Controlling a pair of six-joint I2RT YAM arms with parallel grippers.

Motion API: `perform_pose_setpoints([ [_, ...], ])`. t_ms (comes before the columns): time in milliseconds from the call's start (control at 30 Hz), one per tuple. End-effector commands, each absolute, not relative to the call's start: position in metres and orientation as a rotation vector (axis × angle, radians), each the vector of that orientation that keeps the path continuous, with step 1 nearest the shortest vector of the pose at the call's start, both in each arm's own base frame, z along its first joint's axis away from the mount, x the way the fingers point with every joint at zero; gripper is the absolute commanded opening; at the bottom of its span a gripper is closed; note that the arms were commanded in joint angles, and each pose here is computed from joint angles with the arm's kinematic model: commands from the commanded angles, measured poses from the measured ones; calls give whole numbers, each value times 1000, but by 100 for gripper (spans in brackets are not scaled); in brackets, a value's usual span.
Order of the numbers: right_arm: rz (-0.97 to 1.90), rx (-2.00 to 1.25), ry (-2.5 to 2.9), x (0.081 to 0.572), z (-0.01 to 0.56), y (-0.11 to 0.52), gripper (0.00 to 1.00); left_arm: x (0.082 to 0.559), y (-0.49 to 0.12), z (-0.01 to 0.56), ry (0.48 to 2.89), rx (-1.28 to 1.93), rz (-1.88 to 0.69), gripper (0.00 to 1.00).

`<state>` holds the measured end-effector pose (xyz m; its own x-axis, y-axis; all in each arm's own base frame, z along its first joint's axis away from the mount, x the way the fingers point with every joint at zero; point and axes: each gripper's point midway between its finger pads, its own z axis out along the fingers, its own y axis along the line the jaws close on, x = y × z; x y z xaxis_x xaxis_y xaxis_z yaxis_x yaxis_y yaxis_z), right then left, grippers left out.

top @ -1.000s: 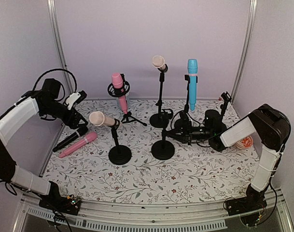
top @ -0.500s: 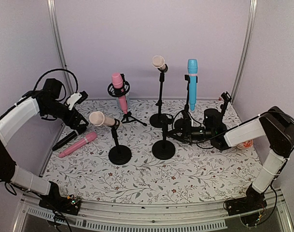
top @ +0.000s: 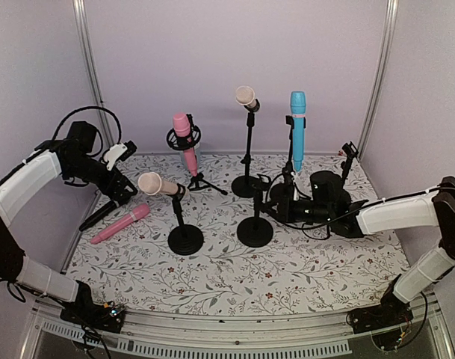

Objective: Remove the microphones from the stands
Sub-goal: Pick up the microphone stand from the center of the board.

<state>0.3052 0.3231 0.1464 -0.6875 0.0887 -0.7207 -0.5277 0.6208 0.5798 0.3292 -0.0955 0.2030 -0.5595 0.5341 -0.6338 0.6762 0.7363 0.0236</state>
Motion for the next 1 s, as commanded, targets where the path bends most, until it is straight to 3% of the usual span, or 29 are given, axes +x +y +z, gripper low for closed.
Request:
perform_pose_setpoints([
  [0,835,-286,2167,306,120,286,47,331,-99,212,2281,917,-283,88],
  [200,790,-286,1995,297,173,278,74,330,-100,211,2280,924,-284,88],
  [333,704,-368,1913,289,199,294,82,331,-100,212,2279,921,-287,88],
  [667,401,-522,1884,303,192,339,77,327,-101,215,2278,934,-289,88],
  [833,296,-484,1884,321,189,348,64,325,-103,215,2281,938,-302,88],
  [967,260,-459,1871,327,191,347,45,322,-102,215,2277,947,-293,88],
])
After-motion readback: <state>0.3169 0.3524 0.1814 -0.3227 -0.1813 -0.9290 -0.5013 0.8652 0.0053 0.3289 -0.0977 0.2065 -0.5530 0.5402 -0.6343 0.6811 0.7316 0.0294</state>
